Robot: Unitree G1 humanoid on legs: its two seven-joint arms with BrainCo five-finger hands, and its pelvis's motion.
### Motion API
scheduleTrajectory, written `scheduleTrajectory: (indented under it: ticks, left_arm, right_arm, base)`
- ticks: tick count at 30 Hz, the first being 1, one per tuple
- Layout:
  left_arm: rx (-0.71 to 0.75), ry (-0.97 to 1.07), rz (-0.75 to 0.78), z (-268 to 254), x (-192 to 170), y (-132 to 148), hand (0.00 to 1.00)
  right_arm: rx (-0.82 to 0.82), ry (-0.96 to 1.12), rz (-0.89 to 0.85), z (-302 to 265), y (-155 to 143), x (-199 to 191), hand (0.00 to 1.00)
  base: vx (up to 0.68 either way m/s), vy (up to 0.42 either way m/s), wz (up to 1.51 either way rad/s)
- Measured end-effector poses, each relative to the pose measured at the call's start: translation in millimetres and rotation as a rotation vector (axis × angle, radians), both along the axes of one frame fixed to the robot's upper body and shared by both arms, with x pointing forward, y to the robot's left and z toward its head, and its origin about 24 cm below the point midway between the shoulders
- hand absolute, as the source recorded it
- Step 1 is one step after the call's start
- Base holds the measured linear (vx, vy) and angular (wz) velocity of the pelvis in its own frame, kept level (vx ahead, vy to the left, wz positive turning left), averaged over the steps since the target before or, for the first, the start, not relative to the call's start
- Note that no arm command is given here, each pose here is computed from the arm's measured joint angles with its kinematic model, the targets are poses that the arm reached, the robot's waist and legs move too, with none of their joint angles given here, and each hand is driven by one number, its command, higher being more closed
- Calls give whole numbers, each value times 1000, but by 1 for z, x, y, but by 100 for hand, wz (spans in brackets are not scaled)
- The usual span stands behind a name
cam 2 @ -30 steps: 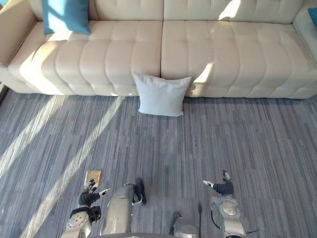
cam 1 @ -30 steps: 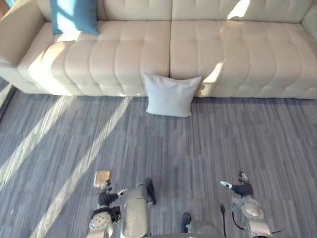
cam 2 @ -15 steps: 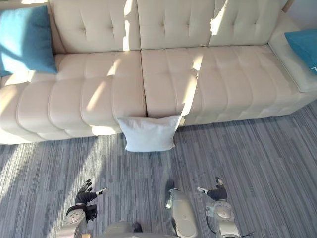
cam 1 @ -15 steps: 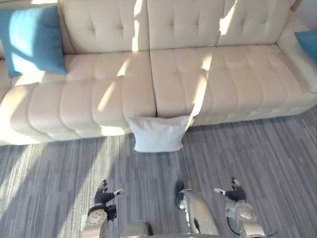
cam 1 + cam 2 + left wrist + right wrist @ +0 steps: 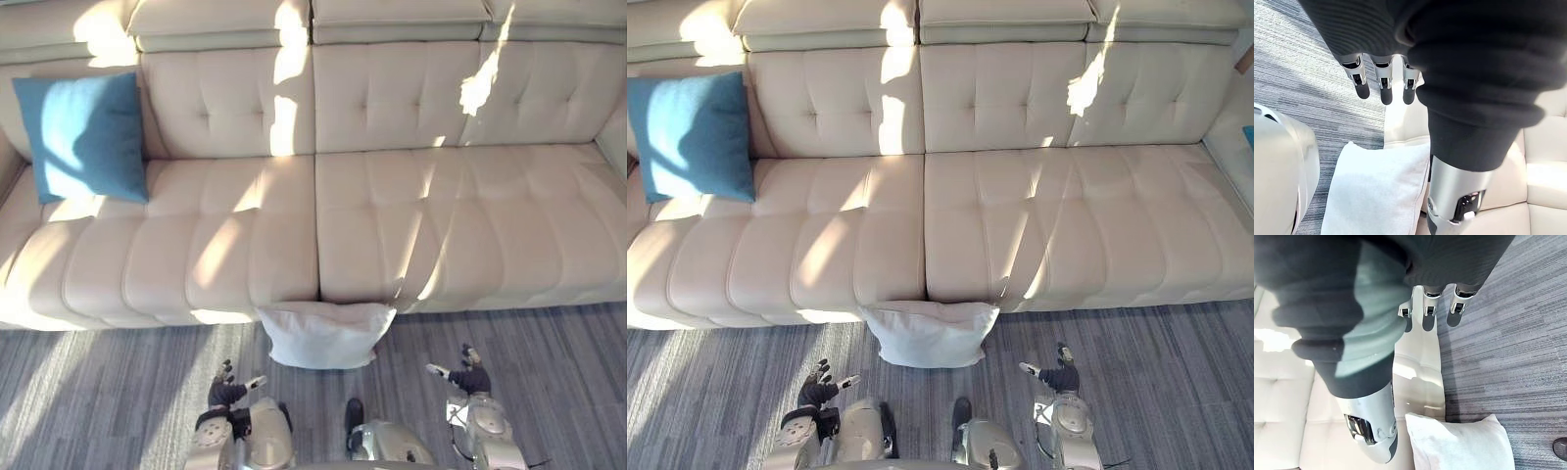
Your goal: Pick up cushions and gather them together orderly.
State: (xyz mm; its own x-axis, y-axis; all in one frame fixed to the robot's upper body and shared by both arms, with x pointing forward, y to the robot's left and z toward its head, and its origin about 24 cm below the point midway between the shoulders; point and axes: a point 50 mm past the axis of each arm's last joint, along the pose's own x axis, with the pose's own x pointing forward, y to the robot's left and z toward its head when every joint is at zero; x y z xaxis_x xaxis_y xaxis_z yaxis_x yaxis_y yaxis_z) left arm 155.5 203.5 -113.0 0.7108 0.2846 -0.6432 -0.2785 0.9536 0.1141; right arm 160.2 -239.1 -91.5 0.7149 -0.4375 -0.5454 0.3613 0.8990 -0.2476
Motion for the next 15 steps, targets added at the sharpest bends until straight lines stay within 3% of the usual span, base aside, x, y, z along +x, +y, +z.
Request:
scheduleTrajectory:
  ticks: [7, 15]
  left_arm:
    - [90, -166, 45, 33, 41, 22, 0]
    - [37, -476, 280, 99, 113, 43, 0]
  right_arm:
    - [4, -122, -71, 19, 1, 31, 0]
    - [59, -441, -164, 85, -1, 107, 0]
  base:
    - [44, 162, -16]
    - [-108, 38, 2]
